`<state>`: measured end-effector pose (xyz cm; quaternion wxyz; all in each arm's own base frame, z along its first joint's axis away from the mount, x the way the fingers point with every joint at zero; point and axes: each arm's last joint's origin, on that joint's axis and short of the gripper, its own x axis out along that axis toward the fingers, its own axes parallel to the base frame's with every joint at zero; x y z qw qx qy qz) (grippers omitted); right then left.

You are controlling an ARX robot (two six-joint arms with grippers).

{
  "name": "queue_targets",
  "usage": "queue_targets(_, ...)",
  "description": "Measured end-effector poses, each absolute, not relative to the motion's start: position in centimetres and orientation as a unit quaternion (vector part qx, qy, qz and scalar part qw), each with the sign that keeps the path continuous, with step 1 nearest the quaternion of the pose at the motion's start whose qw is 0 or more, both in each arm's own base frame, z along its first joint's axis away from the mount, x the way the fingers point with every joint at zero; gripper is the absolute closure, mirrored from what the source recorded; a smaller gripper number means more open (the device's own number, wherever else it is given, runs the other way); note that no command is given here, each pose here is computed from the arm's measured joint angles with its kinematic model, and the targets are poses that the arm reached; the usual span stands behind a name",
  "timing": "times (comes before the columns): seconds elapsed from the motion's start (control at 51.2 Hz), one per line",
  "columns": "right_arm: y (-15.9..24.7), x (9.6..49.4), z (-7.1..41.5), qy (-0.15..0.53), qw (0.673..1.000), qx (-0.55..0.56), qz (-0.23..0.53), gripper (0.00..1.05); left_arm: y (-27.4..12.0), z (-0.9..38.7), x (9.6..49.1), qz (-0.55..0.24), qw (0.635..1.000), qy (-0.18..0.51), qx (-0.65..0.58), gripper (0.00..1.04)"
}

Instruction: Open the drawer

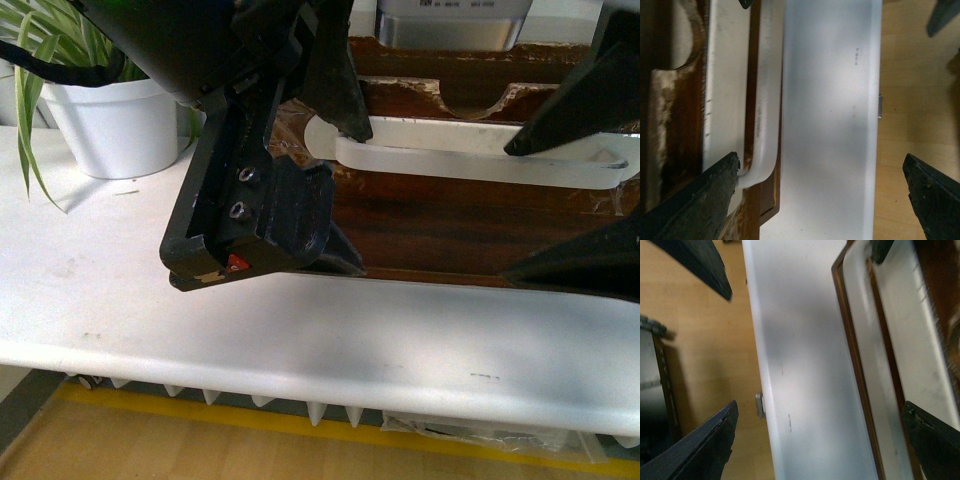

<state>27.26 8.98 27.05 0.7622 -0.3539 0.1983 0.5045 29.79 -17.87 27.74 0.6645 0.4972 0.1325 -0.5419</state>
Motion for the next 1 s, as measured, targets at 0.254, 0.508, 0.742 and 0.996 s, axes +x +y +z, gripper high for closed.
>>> queue_targets(0.254,6.6,24.4,29.5,0.106,0.822,-0.300,0.473,0.09,-15.7,30.3,28.0,-0.473,0.748,0.054,0.462,0.06)
queue_targets(0.508,2.9,21.4,28.8,0.046,0.902,-0.236,0.359,0.09,-11.4,31.3,26.2,-0.293,0.867,-0.024,0.401,0.06)
queue_targets(0.742,0.5,18.6,26.6,0.037,0.953,-0.154,0.259,0.09,-6.4,30.0,22.8,-0.119,0.949,-0.033,0.290,0.06)
queue_targets(0.996,-1.4,15.2,22.7,0.052,0.988,-0.048,0.134,0.09,-2.4,24.0,16.6,0.025,0.992,0.012,0.127,0.06)
